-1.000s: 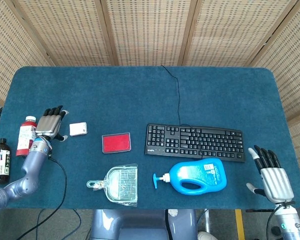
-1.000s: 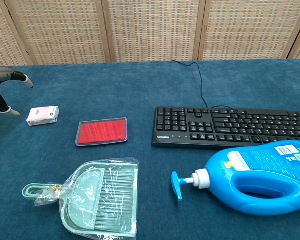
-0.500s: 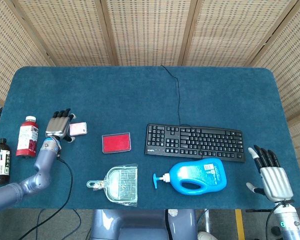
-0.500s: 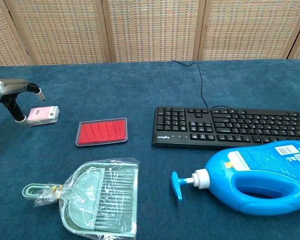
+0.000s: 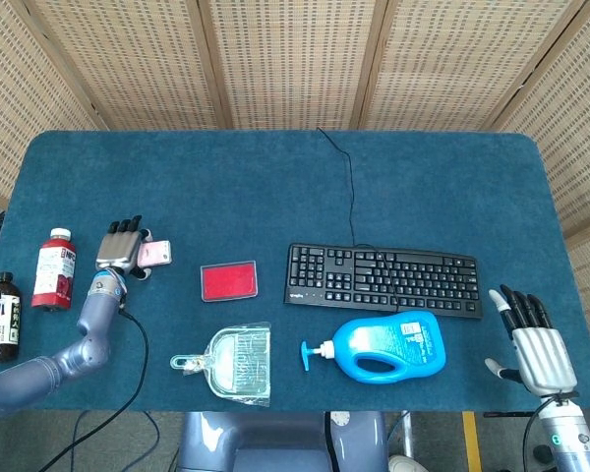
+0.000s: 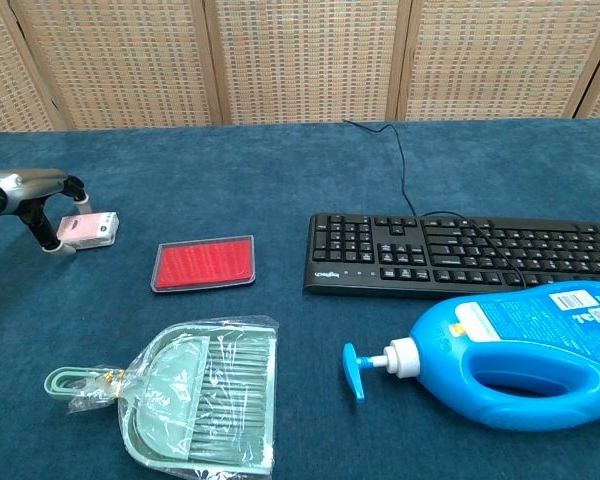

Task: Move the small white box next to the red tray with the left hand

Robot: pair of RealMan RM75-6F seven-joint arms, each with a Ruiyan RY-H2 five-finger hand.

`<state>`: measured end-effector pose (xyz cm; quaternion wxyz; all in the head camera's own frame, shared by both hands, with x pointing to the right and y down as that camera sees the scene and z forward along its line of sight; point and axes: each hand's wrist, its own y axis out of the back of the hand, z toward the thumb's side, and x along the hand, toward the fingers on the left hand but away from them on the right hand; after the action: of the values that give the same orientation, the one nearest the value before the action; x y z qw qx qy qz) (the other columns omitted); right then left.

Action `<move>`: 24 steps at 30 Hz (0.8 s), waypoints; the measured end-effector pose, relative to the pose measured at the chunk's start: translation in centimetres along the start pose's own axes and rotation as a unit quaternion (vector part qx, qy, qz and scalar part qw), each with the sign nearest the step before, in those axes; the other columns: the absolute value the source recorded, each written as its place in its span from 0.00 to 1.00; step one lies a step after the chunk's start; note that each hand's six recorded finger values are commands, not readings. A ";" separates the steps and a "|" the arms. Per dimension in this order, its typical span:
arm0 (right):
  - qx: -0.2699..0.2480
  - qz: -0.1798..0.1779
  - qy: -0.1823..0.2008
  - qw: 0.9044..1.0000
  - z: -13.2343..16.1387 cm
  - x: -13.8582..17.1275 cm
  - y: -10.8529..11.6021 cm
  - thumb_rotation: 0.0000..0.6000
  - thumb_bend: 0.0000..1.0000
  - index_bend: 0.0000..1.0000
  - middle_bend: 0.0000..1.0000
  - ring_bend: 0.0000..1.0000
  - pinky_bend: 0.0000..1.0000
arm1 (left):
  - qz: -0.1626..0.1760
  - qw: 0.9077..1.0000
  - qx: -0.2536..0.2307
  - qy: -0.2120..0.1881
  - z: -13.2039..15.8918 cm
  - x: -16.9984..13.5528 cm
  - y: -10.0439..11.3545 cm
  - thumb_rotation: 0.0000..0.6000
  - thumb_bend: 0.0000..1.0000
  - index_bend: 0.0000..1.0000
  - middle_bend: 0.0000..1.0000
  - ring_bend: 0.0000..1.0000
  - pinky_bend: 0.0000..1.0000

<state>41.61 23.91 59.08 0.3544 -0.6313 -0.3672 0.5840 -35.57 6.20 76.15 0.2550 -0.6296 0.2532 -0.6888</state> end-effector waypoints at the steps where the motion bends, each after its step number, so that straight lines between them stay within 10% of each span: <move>1: 0.000 0.000 0.000 1.000 0.0 0.0 0.0 1.00 0.00 0.01 0.00 0.00 0.00 | 0.000 1.000 0.000 0.000 0.1 0.0 -0.1 1.00 0.34 0.41 0.00 0.00 0.00; 24: -0.019 0.002 -0.006 1.000 -0.6 -0.2 0.4 1.00 0.00 0.01 0.00 0.00 0.00 | 0.040 0.995 -0.077 -0.046 5.9 -1.2 4.2 1.00 0.36 0.44 0.00 0.00 0.00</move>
<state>42.24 23.58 58.87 0.3389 -0.6351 -0.3788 0.5817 -29.48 3.78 72.92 0.2442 -0.6682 0.3185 -0.6264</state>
